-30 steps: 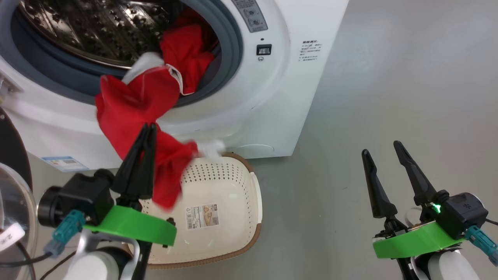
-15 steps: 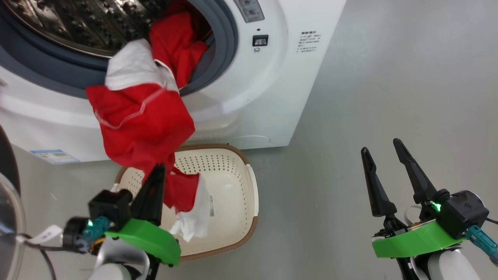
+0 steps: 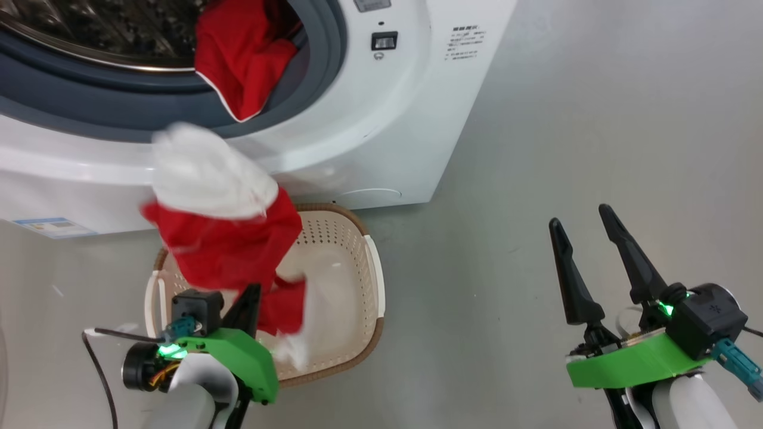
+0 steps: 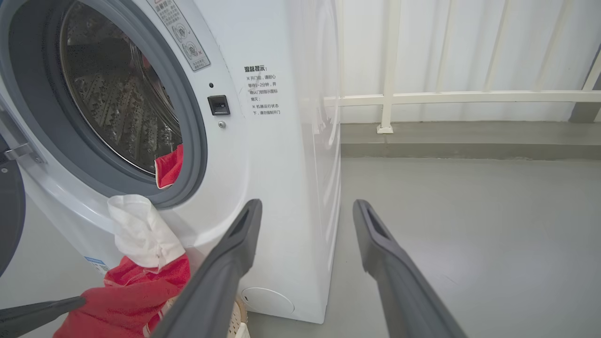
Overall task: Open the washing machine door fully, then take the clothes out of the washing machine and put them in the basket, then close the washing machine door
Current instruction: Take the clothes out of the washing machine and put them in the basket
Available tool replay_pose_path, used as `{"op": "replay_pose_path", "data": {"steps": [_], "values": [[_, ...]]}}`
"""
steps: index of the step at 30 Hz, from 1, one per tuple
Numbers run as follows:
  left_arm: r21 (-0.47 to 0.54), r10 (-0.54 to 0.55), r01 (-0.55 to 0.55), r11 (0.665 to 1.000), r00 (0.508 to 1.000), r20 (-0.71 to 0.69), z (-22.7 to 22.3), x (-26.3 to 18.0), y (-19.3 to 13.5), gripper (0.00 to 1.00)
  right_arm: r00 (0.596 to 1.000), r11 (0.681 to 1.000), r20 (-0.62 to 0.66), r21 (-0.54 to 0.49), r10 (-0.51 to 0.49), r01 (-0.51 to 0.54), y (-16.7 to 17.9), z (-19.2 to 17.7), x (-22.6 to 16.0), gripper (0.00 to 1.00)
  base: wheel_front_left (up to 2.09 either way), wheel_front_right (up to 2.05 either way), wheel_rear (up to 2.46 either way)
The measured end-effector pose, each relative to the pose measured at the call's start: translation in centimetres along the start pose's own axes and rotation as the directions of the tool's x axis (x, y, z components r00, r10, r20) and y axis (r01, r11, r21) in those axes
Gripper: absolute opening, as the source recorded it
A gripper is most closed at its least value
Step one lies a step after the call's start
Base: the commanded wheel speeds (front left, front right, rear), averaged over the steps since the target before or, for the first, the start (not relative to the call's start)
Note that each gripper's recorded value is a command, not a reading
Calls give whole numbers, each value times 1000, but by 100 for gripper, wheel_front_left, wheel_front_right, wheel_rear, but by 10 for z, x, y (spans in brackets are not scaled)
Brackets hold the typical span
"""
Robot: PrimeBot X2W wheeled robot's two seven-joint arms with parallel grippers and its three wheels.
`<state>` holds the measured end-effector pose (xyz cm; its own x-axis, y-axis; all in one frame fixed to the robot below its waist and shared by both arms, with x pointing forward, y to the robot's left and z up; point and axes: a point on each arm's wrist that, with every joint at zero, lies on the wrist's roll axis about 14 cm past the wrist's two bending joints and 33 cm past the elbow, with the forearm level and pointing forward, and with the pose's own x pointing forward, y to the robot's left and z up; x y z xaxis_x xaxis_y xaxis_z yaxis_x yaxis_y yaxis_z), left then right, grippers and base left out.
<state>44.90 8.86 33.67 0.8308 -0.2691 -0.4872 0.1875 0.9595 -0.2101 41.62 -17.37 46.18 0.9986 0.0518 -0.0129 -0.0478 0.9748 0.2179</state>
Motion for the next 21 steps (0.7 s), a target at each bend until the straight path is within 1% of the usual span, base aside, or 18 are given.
{"op": "replay_pose_path", "data": {"steps": [7,13,16,21], "values": [[7,23,-22,1000,994,-111,-34,17,11,0,1000,1000,-9,-5,-6,6,-3,-4,5,100,0,0,0],[17,35,-33,999,987,-155,-48,34,17,0,1000,1000,-20,-10,-15,15,-8,-10,10,100,0,0,0],[11,31,-29,1000,981,-194,-58,40,14,0,1000,1000,-20,-15,-20,20,-11,-11,13,100,0,0,0],[18,38,-35,999,971,-237,-70,45,17,0,999,999,-37,-21,-38,37,-17,-16,12,100,0,0,0]]}}
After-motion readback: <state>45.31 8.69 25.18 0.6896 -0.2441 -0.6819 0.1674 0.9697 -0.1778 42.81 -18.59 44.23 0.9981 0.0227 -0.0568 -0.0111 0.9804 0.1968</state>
